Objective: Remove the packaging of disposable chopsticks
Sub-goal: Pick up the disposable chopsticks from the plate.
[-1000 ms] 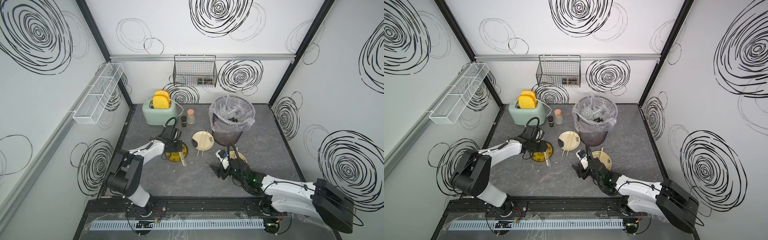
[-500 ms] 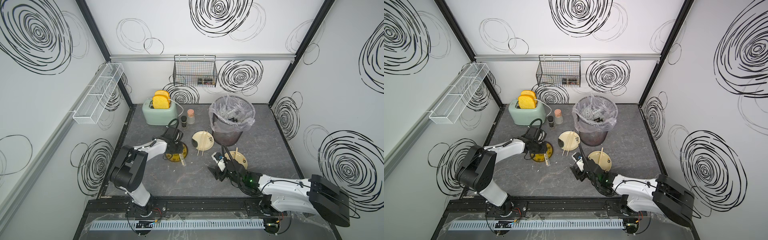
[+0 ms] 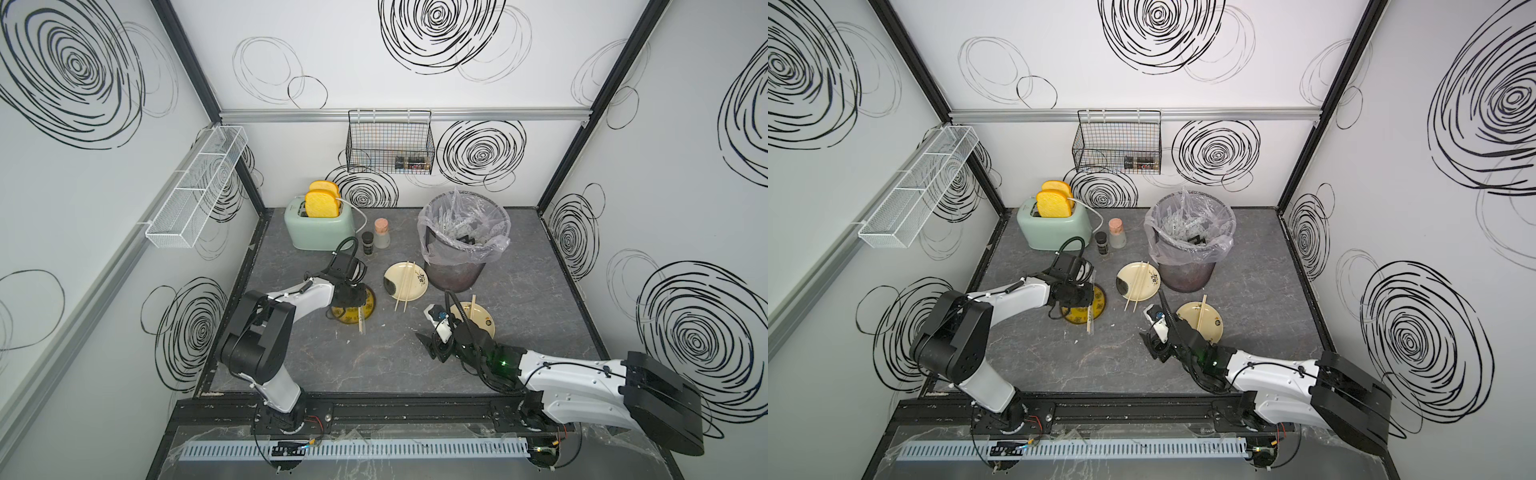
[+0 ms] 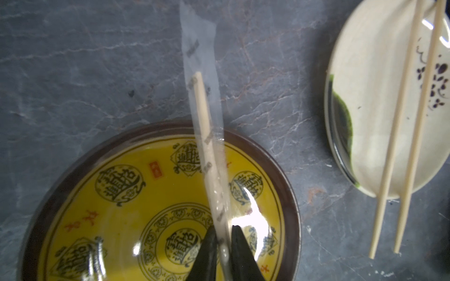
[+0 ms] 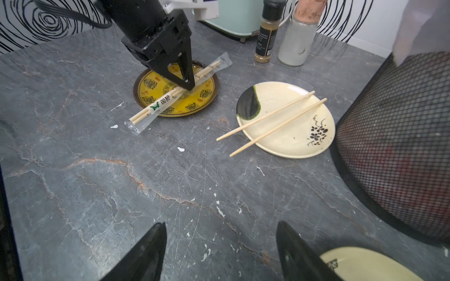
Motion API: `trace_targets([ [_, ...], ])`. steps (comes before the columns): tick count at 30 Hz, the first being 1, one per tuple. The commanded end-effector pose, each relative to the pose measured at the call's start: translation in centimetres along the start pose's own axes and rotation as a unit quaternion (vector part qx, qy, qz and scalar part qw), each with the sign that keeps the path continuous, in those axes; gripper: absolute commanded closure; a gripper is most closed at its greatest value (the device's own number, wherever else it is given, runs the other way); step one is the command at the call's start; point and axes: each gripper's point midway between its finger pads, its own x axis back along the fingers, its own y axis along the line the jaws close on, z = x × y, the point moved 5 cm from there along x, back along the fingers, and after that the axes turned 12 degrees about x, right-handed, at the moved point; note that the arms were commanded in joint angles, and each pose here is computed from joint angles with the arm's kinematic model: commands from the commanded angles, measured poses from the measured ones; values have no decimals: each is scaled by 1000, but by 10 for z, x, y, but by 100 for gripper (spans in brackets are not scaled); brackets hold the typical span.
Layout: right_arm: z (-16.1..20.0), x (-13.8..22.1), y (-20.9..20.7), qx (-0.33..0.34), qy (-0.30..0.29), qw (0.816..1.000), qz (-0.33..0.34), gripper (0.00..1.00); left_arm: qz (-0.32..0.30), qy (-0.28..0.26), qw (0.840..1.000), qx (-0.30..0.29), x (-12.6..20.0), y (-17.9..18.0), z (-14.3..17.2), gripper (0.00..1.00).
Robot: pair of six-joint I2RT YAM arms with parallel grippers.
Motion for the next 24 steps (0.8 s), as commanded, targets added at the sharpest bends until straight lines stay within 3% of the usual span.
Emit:
trace_targets([
  [1, -6, 6, -2, -8, -26, 1000, 7, 25, 12, -3, 1000, 7, 3, -3, -6, 87],
  [7, -9, 11, -8, -13, -27, 999, 22, 29, 51, -23, 998, 5, 17, -13, -11, 100],
  [10, -16, 14, -5, -24, -45, 999, 0, 29, 90, -57, 994, 4, 39, -23, -16, 100],
  [13, -30, 18, -3, -45, -65, 996, -31, 28, 179, -124, 976, -6, 79, -48, -21, 100],
  [15, -47, 24, -7, -60, -81, 994, -44, 27, 262, -188, 946, -31, 119, -75, -22, 100],
  [18, -72, 33, -19, -84, -119, 988, -61, 25, 359, -245, 899, -60, 172, -114, -29, 100],
  [22, -110, 46, -46, -131, -166, 972, -105, 23, 464, -254, 845, -79, 222, -159, -33, 100],
  [24, -131, 55, -55, -147, -195, 958, -147, 22, 518, -260, 810, -88, 245, -175, -24, 100],
])
